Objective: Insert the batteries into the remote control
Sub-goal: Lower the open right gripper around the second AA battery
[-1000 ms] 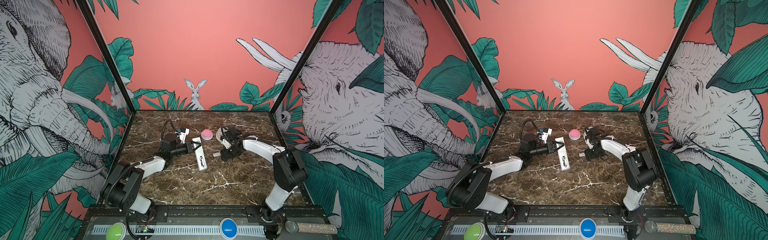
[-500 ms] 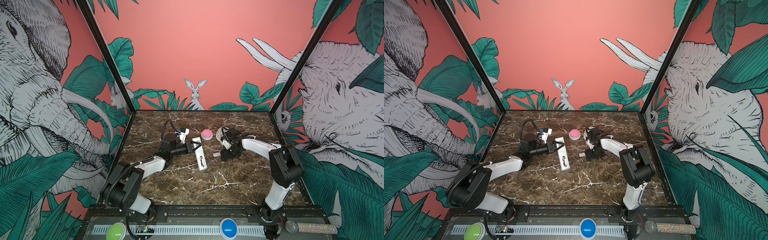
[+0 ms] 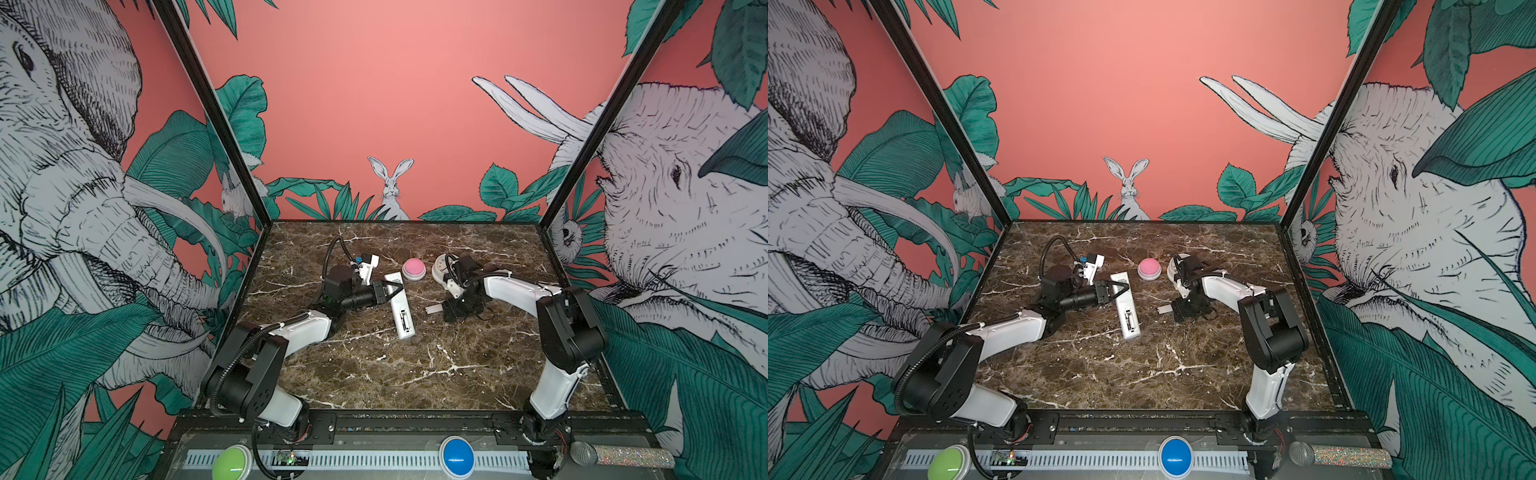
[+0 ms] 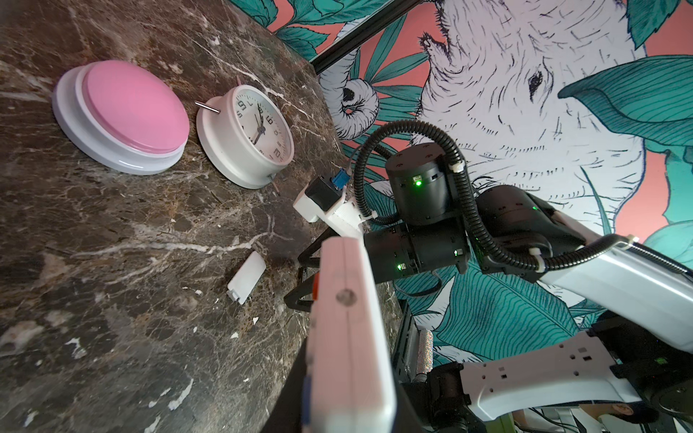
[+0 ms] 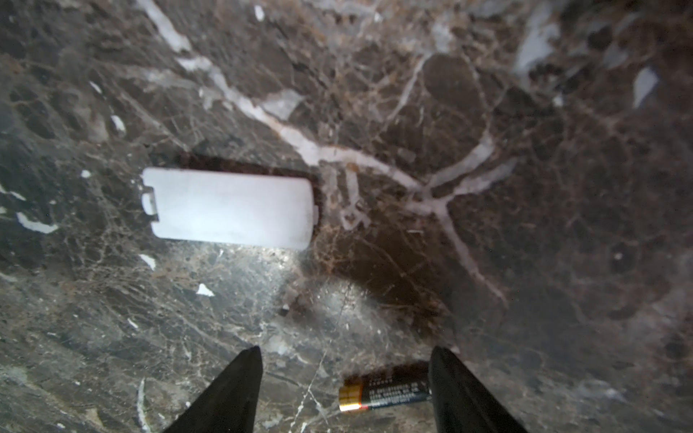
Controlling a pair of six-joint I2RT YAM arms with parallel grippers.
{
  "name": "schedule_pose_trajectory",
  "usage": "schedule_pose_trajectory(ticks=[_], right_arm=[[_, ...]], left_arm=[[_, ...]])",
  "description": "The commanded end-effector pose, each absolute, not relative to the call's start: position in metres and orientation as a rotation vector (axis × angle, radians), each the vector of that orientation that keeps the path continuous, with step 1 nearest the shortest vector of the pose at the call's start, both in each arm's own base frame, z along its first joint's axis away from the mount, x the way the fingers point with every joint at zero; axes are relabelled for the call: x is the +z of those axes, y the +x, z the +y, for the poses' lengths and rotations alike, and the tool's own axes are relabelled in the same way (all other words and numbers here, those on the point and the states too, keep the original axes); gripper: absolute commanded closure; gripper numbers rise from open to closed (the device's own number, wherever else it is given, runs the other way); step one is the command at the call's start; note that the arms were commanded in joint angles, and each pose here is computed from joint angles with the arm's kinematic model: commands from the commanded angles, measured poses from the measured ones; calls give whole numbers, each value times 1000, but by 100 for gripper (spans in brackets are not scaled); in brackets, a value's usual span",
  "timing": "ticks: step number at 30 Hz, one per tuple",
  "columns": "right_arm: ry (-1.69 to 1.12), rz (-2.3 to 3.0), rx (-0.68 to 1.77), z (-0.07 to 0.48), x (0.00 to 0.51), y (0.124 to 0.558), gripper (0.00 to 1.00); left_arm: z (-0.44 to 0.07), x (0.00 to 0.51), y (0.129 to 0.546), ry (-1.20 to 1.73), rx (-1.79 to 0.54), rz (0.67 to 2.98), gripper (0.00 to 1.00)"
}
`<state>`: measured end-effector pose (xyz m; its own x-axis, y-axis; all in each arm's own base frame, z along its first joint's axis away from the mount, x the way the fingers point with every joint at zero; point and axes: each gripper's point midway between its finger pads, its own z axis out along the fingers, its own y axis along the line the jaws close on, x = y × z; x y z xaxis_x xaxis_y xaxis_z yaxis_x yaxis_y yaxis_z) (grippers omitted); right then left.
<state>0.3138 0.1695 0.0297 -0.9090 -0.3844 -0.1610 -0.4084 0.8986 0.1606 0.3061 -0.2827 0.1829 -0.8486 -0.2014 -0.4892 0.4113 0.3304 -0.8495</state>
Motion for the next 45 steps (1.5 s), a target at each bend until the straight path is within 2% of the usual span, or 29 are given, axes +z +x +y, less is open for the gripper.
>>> schedule_pose_trajectory(ticks=[1, 29, 45], right_arm=[[-615, 2971, 274, 162, 24, 306, 27], [-593, 3027, 217, 143, 26, 276, 28], [-690, 3064, 62, 131, 19, 269, 38]], left_arm=[[-285, 200, 311, 212, -1567, 2023, 100], [-284, 197, 309, 210, -1581, 2014, 100], [-282, 197, 308, 199, -1589, 2004, 100]])
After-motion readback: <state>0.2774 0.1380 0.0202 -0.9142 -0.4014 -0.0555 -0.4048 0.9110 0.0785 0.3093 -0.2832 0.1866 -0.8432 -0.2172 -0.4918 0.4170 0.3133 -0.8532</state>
